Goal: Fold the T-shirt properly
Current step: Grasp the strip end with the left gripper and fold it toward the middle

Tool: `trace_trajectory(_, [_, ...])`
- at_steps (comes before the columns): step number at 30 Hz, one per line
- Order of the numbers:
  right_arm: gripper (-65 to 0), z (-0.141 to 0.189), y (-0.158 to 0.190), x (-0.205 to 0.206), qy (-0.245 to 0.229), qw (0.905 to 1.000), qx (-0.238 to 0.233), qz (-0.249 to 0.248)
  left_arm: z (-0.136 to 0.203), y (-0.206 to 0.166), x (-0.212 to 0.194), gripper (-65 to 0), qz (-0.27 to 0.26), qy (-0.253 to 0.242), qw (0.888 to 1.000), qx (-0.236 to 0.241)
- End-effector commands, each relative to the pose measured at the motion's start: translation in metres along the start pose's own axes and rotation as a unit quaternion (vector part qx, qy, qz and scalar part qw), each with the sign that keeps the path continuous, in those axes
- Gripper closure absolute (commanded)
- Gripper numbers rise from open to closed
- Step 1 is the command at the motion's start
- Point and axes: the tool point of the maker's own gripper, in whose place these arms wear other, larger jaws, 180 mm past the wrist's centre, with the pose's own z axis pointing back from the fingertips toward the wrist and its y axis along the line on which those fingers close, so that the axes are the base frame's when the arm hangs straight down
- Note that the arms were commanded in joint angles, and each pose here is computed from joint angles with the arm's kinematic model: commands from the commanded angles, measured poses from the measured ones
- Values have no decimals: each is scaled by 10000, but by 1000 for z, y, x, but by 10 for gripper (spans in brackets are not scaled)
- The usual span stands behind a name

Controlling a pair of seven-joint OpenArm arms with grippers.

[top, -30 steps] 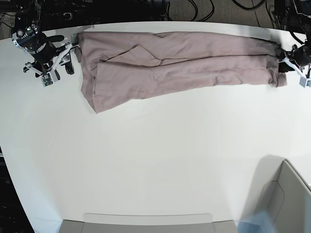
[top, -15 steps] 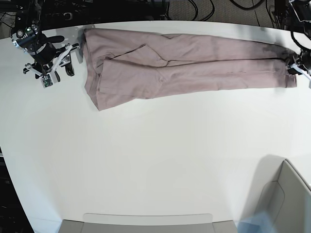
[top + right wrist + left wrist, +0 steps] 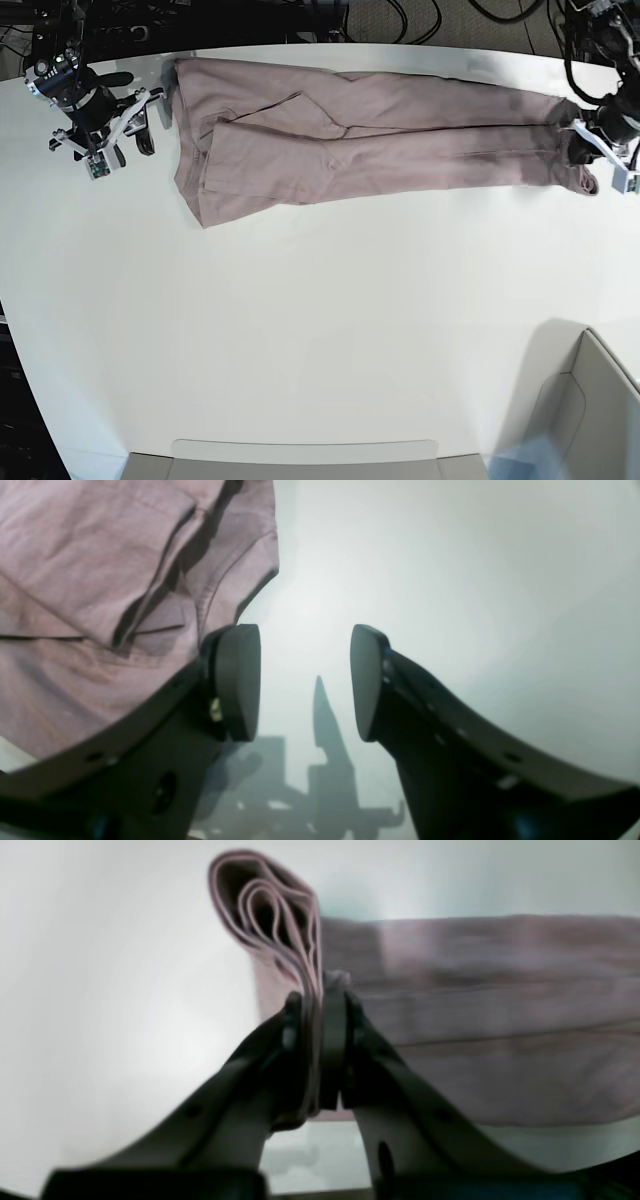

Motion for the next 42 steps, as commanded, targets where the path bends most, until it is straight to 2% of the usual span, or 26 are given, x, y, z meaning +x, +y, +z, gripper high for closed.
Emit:
trace_trajectory(1, [-288,4,-2,12,-204,9998,-29,70,0,-12,3,0,-107,-55,9999,-80])
trace_trajectory(10, [-288,4,-2,13,-210,9997,-24,73,-36,-124,-13,0,218,44,9935,-1119])
trace_trajectory(13, [-288,4,-2,13,-212,9998,-23,66,-42,-154,-11,0,298,-39,9891,-1444])
trace_trajectory(18, [-288,3,1,12,-215,9998,-2,23,-49,-193,-16,0,433,91,9818,-1849])
trace_trajectory(23, [-288,3,2,11,-215,9998,-2,-11,-51,-212,-17,0,429,120,9771,-2082])
trace_trajectory(28, [-288,4,5,6,-157,9999,27,-41,-57,-202,-24,0,278,273,9832,-1781])
trace_trajectory(29, [-288,4,5,6,-157,9999,27,-41,-56,-201,-24,-24,263,272,9837,-1755])
trace_trajectory(31, [-288,4,5,6,-157,9999,27,-41,-55,-200,-24,-114,259,277,9840,-1740])
trace_trajectory(33, [-288,4,5,6,-157,9999,27,-41,-53,-201,-23,-141,217,265,9840,-1749])
trace_trajectory(36, [-288,3,5,7,-185,9998,32,-52,-50,-207,-19,-98,230,191,9816,-1884])
trace_trajectory(39, [-288,3,5,8,-210,9998,32,-55,-44,-217,-10,-31,407,15,9742,-2221])
trace_trajectory(42, [-288,3,4,9,-225,9997,30,-53,-40,-224,-4,0,520,-102,9681,-2450])
